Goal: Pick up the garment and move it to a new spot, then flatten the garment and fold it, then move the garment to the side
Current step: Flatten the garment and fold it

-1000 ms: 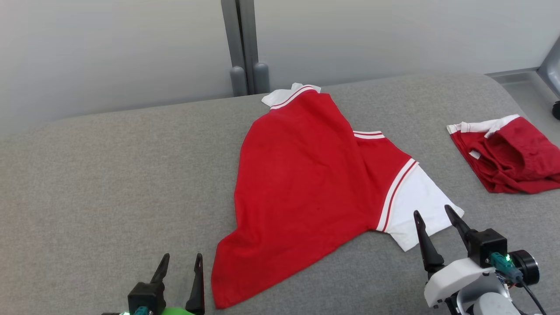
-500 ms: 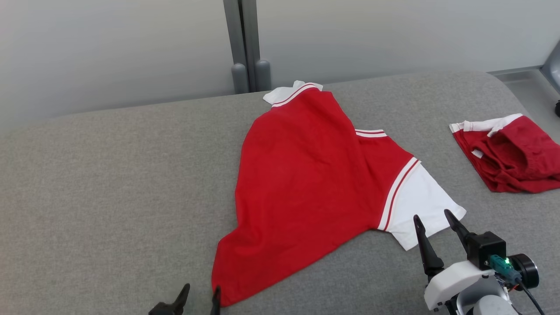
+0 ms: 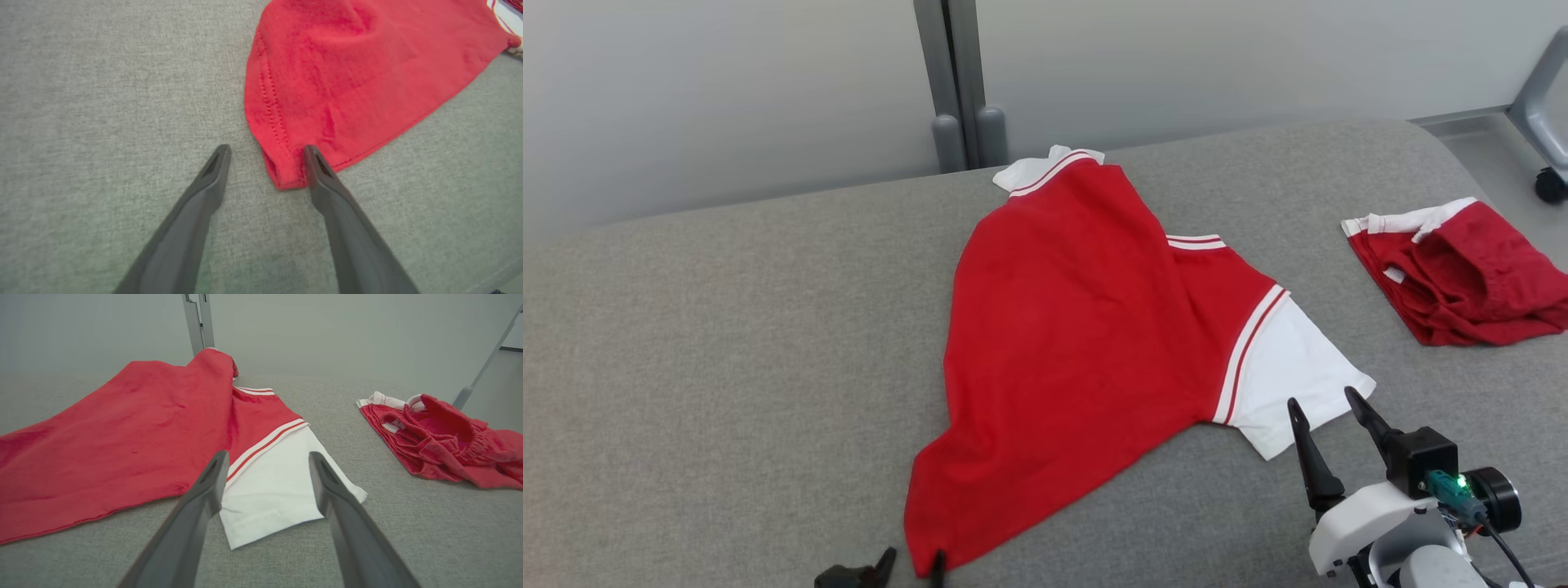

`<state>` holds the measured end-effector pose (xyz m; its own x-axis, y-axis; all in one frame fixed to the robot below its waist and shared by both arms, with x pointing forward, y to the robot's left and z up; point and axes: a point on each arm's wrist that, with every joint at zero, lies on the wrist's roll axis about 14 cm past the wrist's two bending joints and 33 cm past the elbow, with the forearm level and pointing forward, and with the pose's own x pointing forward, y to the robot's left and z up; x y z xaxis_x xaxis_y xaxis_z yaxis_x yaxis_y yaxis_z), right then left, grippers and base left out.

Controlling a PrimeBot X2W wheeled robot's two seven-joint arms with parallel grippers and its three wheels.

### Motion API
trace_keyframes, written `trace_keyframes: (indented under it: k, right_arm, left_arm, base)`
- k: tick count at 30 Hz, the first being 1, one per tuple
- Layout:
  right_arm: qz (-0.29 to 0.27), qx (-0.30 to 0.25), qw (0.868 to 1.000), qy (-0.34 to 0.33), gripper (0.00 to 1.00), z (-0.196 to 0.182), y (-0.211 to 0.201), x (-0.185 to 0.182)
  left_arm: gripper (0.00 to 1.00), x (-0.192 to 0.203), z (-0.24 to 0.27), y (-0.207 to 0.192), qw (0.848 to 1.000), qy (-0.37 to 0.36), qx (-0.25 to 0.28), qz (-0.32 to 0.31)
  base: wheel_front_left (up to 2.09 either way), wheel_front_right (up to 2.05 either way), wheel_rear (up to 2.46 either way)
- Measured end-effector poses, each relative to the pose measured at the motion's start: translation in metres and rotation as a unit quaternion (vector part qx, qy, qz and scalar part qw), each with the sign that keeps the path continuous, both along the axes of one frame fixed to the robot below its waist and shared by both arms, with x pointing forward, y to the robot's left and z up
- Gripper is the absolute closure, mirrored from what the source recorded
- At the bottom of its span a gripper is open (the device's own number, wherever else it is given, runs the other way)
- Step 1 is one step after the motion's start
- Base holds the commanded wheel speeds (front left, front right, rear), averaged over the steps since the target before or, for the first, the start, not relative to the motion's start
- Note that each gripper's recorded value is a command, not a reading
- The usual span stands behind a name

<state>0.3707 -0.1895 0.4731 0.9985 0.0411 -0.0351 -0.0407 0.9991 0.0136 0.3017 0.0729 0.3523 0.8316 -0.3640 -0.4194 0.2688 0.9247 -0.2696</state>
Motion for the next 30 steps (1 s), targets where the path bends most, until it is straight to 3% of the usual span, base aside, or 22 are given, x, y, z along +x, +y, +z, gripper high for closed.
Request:
trace_keyframes:
  k: [1, 8, 20, 30]
  right_arm:
    - [-0.001, 0.000, 1.000, 0.000, 0.00, 0.000, -0.001, 0.000]
    - [-0.006, 0.000, 1.000, 0.000, 0.00, 0.000, -0.004, 0.000]
    - [-0.011, 0.006, 1.000, 0.006, 0.00, -0.003, -0.006, 0.003]
    - [-0.010, 0.001, 0.998, 0.065, 0.00, -0.039, -0.006, 0.007]
  left_arm:
    - [1.00, 0.001, -0.001, -0.001, 1.000, 0.002, 0.000, -0.002]
    - [1.00, 0.016, 0.005, 0.006, 1.000, -0.009, 0.004, 0.020]
    - [1.00, 0.053, 0.036, 0.069, 0.989, -0.069, 0.027, 0.128]
    - [1.00, 0.052, 0.024, 0.088, 0.987, -0.053, 0.040, 0.147]
  base:
    - [0.00, 0.00, 0.00]
    - [0.00, 0.00, 0.00]
    - [0.00, 0.00, 0.00]
    - [0.00, 0.00, 0.00]
